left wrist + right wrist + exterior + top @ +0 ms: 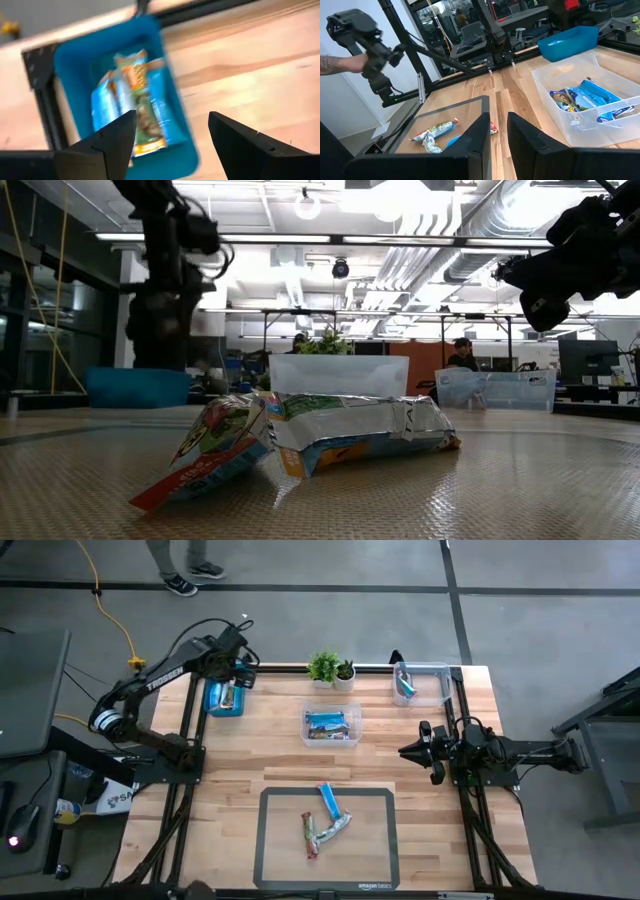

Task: Pick and place Granola Bars by type
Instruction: Put the orange granola bar in the blue bin

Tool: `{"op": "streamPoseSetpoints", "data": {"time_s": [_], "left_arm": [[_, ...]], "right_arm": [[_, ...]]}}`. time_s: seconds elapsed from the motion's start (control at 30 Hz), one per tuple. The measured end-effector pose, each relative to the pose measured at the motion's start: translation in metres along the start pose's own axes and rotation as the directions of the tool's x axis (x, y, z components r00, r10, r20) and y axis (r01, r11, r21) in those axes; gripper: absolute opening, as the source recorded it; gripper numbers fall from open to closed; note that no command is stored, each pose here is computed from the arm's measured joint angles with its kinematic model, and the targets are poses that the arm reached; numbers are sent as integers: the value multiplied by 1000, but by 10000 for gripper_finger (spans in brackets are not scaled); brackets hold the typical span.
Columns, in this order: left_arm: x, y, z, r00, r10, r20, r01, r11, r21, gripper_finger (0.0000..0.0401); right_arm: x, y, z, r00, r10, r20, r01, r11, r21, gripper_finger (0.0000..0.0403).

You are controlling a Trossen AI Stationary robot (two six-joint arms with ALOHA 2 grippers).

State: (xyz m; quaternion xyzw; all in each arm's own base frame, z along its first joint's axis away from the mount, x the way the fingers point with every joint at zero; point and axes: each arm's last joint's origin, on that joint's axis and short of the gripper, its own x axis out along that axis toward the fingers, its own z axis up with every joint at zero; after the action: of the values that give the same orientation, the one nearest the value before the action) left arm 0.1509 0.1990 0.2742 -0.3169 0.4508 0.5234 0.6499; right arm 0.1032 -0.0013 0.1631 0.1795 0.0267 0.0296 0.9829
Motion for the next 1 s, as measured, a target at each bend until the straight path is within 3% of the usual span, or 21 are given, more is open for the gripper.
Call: {"op": "streamPoseSetpoints", "data": {"time_s": [0.27, 0.53, 0.67, 0.87, 1.0], "left_arm": [[-52, -33, -9, 968, -216, 127, 199, 971, 135, 245], [-113, -71, -19, 881, -429, 198, 365, 884, 292, 245], [-145, -89, -28, 801, -552, 229, 444, 807, 390, 245], [-182, -112, -48, 645, -744, 175, 556, 614, 560, 245], [-193, -123, -65, 591, -796, 131, 607, 545, 579, 245]], "right_arm": [[0, 0, 0, 1000, 0, 0, 0, 1000, 0, 52], [0, 0, 0, 1000, 0, 0, 0, 1000, 0, 49], [0, 0, 0, 1000, 0, 0, 0, 1000, 0, 52], [0, 0, 0, 1000, 0, 0, 0, 1000, 0, 50], [0, 0, 0, 1000, 0, 0, 0, 1000, 0, 47]]}}
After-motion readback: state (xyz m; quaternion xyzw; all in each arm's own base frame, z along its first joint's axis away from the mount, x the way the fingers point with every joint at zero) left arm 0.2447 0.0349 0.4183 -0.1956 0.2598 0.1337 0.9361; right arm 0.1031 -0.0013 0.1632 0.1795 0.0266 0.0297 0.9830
